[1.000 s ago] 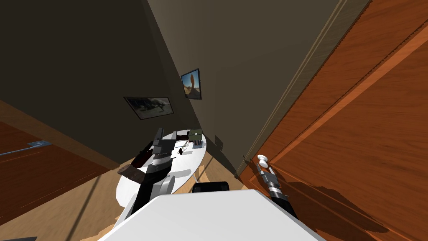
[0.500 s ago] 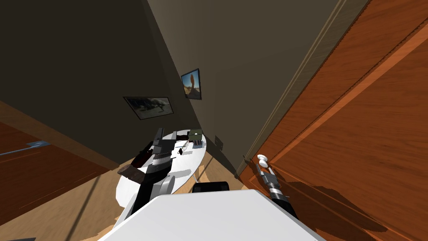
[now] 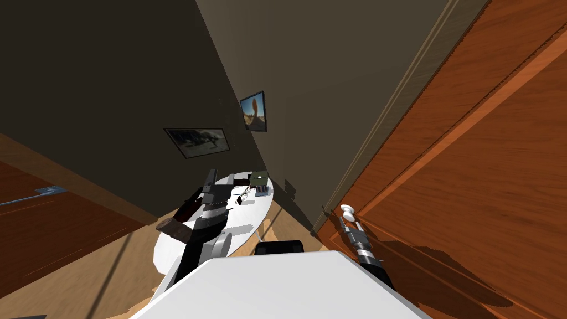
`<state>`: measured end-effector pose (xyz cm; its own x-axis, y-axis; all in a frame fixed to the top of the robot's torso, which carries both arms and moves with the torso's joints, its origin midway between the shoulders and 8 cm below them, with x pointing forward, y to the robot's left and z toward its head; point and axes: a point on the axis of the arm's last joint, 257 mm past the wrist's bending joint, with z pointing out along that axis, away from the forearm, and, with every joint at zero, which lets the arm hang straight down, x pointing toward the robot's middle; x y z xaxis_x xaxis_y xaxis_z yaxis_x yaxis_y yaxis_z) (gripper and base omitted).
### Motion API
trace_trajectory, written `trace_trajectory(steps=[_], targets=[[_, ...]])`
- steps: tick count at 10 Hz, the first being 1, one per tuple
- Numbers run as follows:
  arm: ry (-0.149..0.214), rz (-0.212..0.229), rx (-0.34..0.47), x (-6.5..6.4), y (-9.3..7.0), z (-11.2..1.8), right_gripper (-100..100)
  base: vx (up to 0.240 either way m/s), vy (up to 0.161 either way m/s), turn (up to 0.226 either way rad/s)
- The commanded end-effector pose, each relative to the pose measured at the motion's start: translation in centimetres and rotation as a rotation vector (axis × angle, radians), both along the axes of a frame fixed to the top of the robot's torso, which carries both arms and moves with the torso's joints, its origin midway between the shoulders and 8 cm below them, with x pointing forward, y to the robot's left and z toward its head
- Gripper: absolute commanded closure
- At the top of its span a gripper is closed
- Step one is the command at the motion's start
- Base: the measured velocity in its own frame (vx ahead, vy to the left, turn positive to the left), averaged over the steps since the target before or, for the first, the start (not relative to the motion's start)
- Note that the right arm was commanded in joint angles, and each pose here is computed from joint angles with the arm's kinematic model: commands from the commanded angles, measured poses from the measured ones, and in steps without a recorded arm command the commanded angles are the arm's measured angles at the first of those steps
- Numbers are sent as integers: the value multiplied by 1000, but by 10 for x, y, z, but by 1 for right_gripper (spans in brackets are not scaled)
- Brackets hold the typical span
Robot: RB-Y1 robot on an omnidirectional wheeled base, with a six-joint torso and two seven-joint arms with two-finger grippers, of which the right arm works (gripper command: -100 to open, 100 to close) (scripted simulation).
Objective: Pull the door open
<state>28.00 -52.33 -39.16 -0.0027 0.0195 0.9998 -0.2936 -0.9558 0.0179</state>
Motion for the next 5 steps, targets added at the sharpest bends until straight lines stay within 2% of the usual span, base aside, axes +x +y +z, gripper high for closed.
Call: trace_trajectory(steps=[1,3,4,5], targets=[[0,0,0,0,0,0,-100,0,0,0],[0,0,0,0,0,0,-100,0,0,0],[-1,27,-1,-1,5,0,-100,-7,10,-27],[-1,37,-1,-2,7,0,-100,0,0,0]])
